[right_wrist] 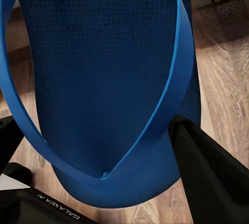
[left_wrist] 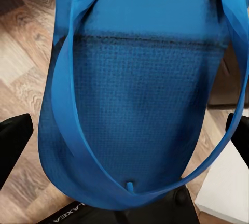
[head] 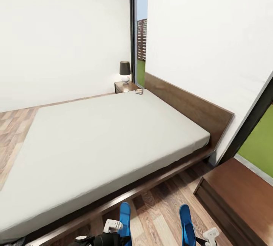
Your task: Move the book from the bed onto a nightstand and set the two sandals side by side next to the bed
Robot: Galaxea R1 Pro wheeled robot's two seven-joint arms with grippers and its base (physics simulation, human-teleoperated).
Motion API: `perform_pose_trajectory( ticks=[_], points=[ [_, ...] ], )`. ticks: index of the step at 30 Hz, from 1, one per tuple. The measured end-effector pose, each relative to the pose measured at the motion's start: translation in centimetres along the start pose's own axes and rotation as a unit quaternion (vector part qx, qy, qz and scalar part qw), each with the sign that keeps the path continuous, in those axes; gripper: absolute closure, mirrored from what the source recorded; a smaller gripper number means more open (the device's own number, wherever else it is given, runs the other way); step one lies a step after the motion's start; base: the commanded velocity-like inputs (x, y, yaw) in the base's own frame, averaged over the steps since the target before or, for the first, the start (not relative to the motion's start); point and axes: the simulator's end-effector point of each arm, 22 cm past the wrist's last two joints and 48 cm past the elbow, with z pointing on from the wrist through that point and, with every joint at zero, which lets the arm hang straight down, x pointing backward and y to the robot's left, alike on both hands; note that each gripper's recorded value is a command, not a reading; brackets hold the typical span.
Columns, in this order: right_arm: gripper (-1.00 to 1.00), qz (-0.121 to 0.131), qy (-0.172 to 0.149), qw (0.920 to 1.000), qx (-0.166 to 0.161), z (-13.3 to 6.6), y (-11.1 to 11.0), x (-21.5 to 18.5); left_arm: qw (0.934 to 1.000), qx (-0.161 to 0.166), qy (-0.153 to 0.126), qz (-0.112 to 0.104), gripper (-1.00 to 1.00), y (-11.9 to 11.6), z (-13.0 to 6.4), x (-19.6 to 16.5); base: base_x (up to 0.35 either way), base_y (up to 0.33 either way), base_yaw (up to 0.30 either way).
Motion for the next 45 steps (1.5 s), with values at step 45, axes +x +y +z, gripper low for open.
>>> perform_pose_trajectory(
  ticks=[45],
  points=[
    [1.0, 0.0, 0.0, 1.0, 0.001, 0.01, -0.03, 0.0, 1.0, 0.001, -0.001, 0.0, 1.0, -0.04, 0.0, -0.03, -0.046, -0.015, 0.188]
  ],
)
